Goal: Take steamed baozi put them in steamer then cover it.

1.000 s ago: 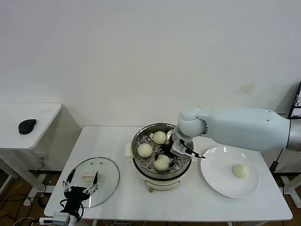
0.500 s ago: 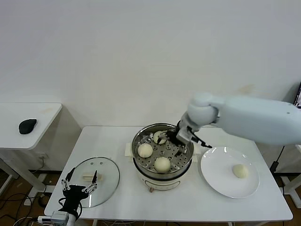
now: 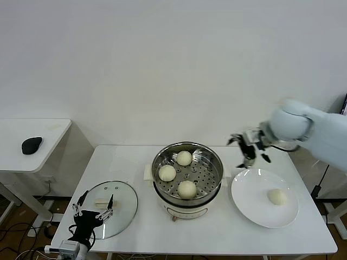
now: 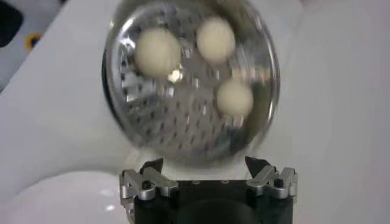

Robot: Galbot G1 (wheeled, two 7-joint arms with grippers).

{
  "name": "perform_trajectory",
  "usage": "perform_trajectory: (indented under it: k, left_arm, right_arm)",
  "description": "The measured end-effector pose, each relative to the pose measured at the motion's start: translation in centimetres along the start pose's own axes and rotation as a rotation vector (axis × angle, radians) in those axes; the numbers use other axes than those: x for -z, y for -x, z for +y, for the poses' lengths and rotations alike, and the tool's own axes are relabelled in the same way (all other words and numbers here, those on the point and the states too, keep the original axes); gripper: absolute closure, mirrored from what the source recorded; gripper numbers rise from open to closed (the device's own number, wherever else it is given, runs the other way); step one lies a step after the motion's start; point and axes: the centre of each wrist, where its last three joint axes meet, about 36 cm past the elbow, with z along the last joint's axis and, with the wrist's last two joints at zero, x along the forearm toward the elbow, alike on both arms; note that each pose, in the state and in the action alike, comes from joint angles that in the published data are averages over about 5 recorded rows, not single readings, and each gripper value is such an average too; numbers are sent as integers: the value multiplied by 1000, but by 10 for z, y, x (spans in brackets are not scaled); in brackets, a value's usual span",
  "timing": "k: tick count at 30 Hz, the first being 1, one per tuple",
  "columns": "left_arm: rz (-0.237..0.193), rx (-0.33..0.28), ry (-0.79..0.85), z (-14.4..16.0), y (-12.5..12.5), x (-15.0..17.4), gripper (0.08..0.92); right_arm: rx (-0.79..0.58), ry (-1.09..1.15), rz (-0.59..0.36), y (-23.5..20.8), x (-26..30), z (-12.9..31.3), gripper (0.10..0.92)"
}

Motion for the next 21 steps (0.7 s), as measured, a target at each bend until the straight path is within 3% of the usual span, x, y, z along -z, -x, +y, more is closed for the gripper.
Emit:
perform_trajectory:
  k: [11, 21]
  left_arm:
    - [8, -5, 12, 0, -2, -3, 177]
    - [17, 1, 20, 1, -6, -5, 177]
  right_arm:
    - [56, 128, 84, 20, -89, 61, 200]
    - [111, 163, 127, 57, -134, 93, 200]
